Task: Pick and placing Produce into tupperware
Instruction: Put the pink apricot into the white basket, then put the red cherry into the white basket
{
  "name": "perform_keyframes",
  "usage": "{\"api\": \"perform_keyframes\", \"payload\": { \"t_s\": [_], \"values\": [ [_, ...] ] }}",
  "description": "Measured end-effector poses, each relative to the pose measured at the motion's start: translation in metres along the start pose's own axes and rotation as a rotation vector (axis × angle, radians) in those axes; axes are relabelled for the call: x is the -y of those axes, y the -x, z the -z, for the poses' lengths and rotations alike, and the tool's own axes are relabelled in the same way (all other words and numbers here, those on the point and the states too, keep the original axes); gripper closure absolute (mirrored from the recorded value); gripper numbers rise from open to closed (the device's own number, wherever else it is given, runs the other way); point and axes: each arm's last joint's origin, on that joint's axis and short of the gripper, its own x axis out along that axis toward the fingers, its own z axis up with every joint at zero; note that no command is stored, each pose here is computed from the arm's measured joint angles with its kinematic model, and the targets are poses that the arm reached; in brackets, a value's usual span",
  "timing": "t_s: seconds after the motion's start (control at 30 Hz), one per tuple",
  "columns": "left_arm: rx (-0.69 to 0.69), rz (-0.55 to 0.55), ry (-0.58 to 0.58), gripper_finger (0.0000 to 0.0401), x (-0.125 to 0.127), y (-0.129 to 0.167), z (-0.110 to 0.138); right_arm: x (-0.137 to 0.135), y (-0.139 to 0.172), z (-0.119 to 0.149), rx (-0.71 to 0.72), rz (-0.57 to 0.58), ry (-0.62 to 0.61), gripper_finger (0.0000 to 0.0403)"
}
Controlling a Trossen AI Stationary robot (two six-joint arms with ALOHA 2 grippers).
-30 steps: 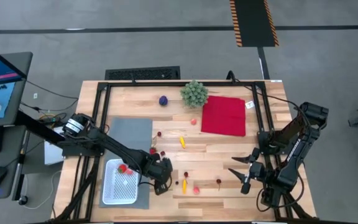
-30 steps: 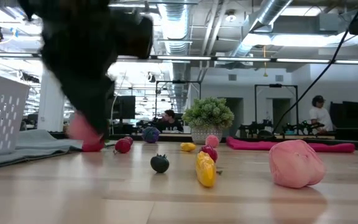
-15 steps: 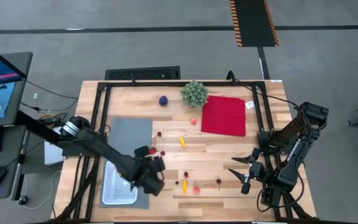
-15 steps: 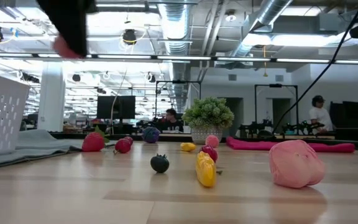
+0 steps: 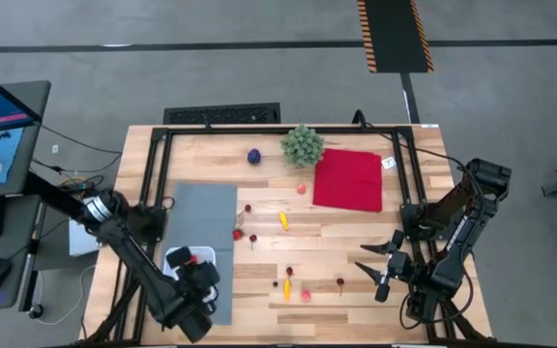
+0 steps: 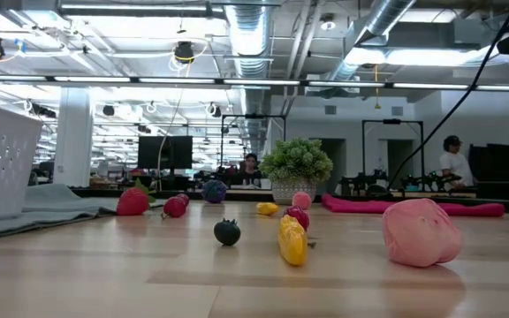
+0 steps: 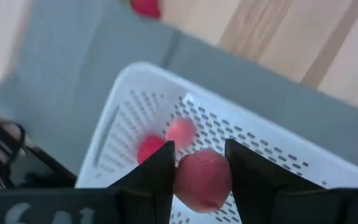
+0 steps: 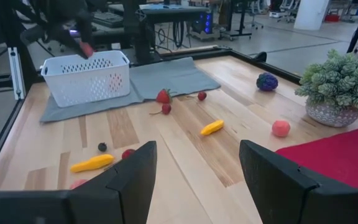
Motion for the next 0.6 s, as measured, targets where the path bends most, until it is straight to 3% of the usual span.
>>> {"api": "perform_keyframes", "payload": {
  "t_s": [0.3, 0.6],
  "values": [
    [-0.029, -0.038, 0.055, 0.0271, 0.0, -0.03, 0.018, 0.0, 0.0, 0.0, 0.003, 0.001, 0.0, 0.0148],
    [-0.06, -0.103, 0.065, 0.0189, -0.004, -0.039, 0.023, 0.0, -0.003, -0.001, 0.0, 0.013, -0.005, 0.0148]
  ]
}}
